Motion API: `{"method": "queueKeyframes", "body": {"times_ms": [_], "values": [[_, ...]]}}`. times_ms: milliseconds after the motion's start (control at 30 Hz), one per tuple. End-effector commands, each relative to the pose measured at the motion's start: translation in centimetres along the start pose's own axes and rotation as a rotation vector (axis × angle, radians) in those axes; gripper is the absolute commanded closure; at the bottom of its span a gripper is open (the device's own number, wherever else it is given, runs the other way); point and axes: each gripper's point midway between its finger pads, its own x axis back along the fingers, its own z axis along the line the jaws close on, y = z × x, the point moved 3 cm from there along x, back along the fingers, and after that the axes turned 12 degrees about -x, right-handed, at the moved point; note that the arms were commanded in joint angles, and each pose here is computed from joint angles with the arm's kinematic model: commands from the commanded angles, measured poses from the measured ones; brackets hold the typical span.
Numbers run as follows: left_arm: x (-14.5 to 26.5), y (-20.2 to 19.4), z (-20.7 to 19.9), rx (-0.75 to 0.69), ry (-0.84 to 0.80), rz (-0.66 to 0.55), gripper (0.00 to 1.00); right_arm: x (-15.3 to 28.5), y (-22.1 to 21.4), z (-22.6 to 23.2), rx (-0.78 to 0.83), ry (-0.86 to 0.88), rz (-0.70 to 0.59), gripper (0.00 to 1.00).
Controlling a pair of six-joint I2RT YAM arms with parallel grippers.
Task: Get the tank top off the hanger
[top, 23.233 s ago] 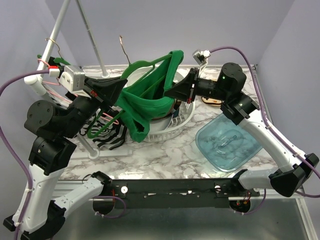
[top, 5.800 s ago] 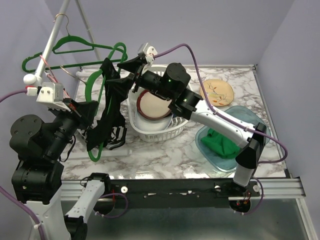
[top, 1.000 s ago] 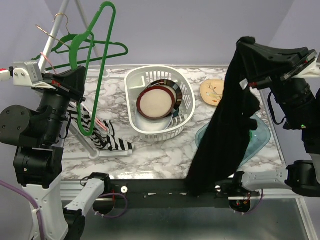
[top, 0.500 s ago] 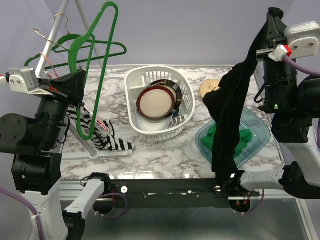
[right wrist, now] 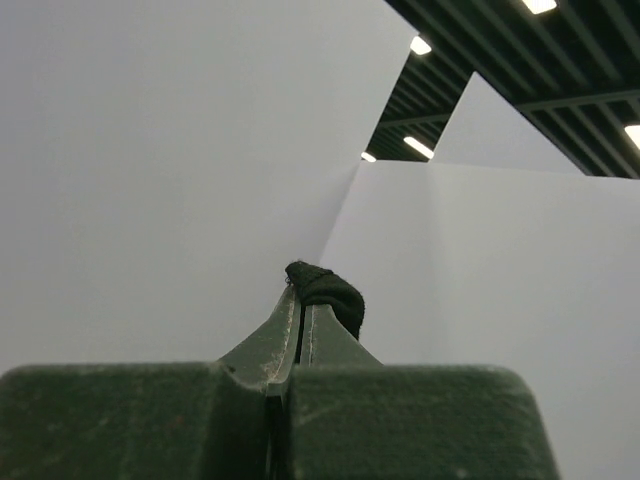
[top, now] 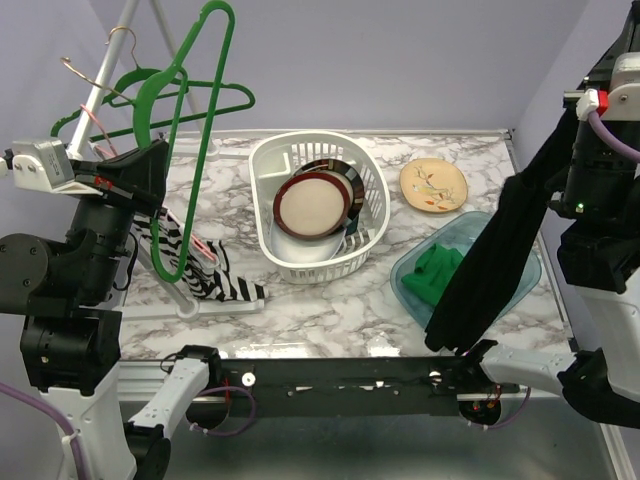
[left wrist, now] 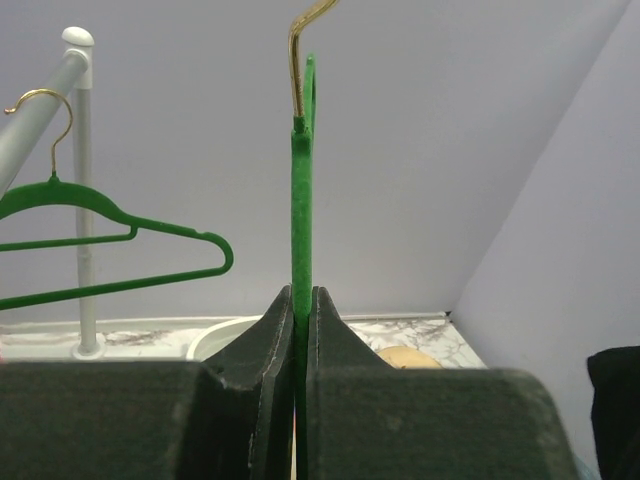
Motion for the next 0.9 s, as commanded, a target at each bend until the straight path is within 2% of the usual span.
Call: {"method": "queueKeyframes", "body": {"times_ms": [0,200,367,433,467,567,667,833,867], "values": [[0.3,1.4,0.0,-0.016,0.011,-0.042,1.0,-1.9,0.9,-0.1,0.055,-0.015,-0.086,0.99],[0.5,1.9,0.1,-0.025,0.017,-0.053,1.0,-4.0,-0.5,0.4,0.111,-0.029,-0.099,0.99],[0.7,2.3,0.1,-0.034,0.024,-0.063,1.0,-4.8,-2.8,1.1,0.153,-0.031,-0.036,0.99],[0.8,2.5,0.1,-0.035,0.024,-0.071,1.0,-3.9,-5.0,2.4,0.132,-0.002,0.023,0.99],[0.8,2.6,0.1,-0.033,0.027,-0.075,1.0,-2.5,-4.6,1.6,0.045,-0.005,0.022,0.99],[0.8,2.7,0.2,-0.038,0.034,-0.079,1.0,0.8,-6.4,3.0,-0.081,0.071,0.046,0.99],[0.7,2.0,0.6,-0.046,0.048,-0.062,1.0,2.9,-8.2,4.8,-0.149,0.147,0.088,0.99],[0.4,1.5,0.7,-0.042,0.051,-0.052,1.0,5.4,-9.7,3.0,-0.176,0.093,0.224,0.99],[0.3,1.4,0.7,-0.04,0.049,-0.05,1.0,5.9,-9.9,2.7,-0.223,0.073,0.252,0.99]]}}
